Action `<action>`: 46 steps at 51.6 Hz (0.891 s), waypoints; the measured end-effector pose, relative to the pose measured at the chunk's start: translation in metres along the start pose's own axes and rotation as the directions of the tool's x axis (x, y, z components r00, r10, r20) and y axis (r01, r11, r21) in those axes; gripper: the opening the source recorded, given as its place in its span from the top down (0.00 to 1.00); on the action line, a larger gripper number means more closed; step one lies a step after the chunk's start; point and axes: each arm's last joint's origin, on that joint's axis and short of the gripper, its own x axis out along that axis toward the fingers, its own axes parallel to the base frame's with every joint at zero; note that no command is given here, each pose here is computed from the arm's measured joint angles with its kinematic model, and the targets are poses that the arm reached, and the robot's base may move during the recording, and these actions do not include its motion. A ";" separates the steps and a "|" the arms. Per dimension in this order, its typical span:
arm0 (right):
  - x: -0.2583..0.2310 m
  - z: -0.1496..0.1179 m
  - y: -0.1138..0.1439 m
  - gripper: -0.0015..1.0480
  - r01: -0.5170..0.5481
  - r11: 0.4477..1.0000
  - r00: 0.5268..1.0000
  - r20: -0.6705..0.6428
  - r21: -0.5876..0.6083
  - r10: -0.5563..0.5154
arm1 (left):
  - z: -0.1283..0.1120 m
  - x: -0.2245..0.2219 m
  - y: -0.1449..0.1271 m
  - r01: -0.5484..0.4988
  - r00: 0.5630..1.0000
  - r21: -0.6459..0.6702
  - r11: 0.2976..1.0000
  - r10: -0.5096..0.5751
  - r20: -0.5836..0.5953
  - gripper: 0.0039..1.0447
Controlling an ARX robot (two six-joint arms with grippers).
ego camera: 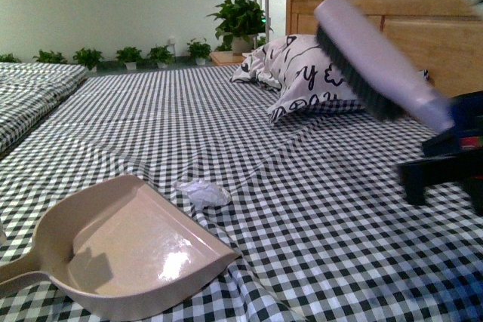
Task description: Clean up trash
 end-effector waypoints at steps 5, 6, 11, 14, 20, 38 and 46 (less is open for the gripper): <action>0.056 0.006 0.025 0.81 -0.014 0.998 0.999 -0.051 -0.068 0.011 | 0.000 0.000 0.000 0.000 1.000 0.001 1.000 0.000 0.000 0.76; 0.065 0.005 0.030 0.81 -0.016 0.997 0.998 -0.059 -0.078 0.012 | 0.000 0.000 0.000 0.000 1.000 0.001 1.000 0.000 0.000 0.76; 0.096 -0.003 0.048 0.81 -0.024 0.990 0.996 -0.084 -0.137 0.012 | 0.000 0.000 0.000 0.000 1.000 0.001 1.000 0.000 0.000 0.76; 0.116 -0.011 0.060 0.81 -0.021 0.980 0.996 -0.089 -0.198 0.003 | 0.000 0.000 0.000 0.000 1.000 0.001 1.000 0.000 0.000 0.76; 0.139 -0.021 0.067 0.81 -0.010 0.963 0.994 -0.106 -0.268 -0.019 | 0.000 0.000 0.000 0.001 1.000 0.001 1.000 -0.001 0.000 0.76; 0.186 -0.051 0.045 0.81 0.089 0.933 0.977 -0.151 -0.349 -0.150 | 0.000 0.000 0.000 0.001 1.000 0.001 1.000 -0.001 0.000 0.76; 0.195 -0.068 0.046 0.81 0.049 0.927 0.964 -0.226 -0.371 -0.142 | 0.000 0.000 0.000 0.000 1.000 0.001 1.000 0.000 -0.001 0.76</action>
